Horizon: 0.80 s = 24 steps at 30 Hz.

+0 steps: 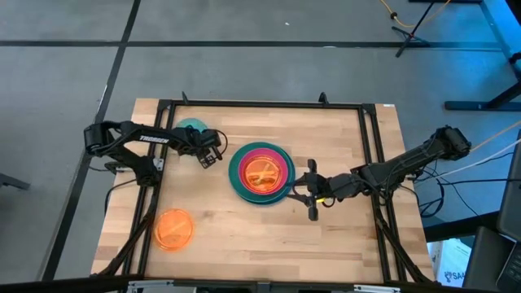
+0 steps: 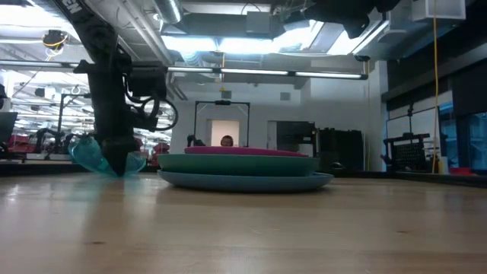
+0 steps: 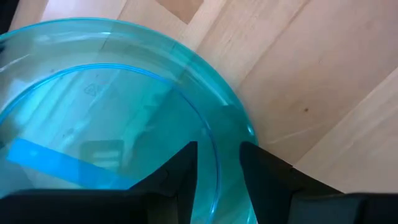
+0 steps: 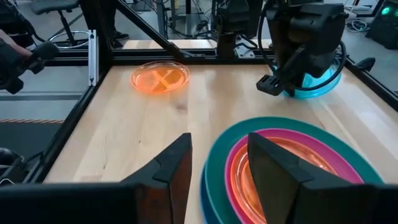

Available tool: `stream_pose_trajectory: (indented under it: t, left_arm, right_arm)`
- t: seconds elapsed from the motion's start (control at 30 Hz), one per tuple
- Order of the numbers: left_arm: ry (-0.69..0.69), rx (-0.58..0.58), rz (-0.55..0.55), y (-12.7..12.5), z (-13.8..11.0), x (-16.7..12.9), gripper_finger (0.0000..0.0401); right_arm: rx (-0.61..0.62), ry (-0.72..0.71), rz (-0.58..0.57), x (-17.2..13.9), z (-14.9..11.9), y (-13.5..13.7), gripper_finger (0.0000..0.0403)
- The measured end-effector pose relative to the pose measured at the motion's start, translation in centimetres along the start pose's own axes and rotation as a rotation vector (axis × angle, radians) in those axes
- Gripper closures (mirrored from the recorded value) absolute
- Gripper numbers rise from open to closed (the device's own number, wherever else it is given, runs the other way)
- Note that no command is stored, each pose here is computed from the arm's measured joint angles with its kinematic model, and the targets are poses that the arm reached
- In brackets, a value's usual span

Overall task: Stack plastic plates
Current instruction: Stack the transparent blue plate on top of the transparent orange plate

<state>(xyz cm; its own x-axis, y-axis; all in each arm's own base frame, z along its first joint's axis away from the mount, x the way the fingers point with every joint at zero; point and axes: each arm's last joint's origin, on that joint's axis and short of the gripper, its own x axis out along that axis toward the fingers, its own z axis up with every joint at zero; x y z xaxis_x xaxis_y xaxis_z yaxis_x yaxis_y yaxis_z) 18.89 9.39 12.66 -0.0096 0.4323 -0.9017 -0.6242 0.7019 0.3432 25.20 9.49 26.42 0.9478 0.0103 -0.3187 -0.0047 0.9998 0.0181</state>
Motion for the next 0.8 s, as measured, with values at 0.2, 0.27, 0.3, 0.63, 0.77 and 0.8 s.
stream_pose_trajectory:
  t: [0.2,0.27,0.3,0.63,0.77,0.8]
  left_arm:
    - [0.006,0.008,-0.006,0.1,0.1,-0.4,0.0280]
    - [0.021,0.024,-0.016,0.1,0.3,-1.1,0.0280]
    - [0.020,0.031,-0.020,0.1,0.5,-1.6,0.0280]
    - [-0.012,0.027,-0.043,-0.5,1.5,-4.0,0.0280]
    - [0.009,0.037,-0.037,-0.9,1.3,-3.3,0.0280]
    - [0.015,0.036,-0.037,-1.0,1.1,-3.0,0.0280]
  right_arm:
    - [-0.002,0.004,-0.001,0.0,0.0,0.0,0.0253]
    - [-0.002,0.004,-0.001,0.0,0.0,0.0,0.0253]
    - [-0.001,0.004,-0.001,0.0,0.0,0.0,0.0253]
    - [-0.002,0.011,-0.002,0.0,-0.1,0.0,0.0253]
    - [-0.001,0.010,-0.002,0.0,-0.1,0.0,0.0253]
    - [-0.001,0.011,-0.002,0.0,-0.1,0.0,0.0253]
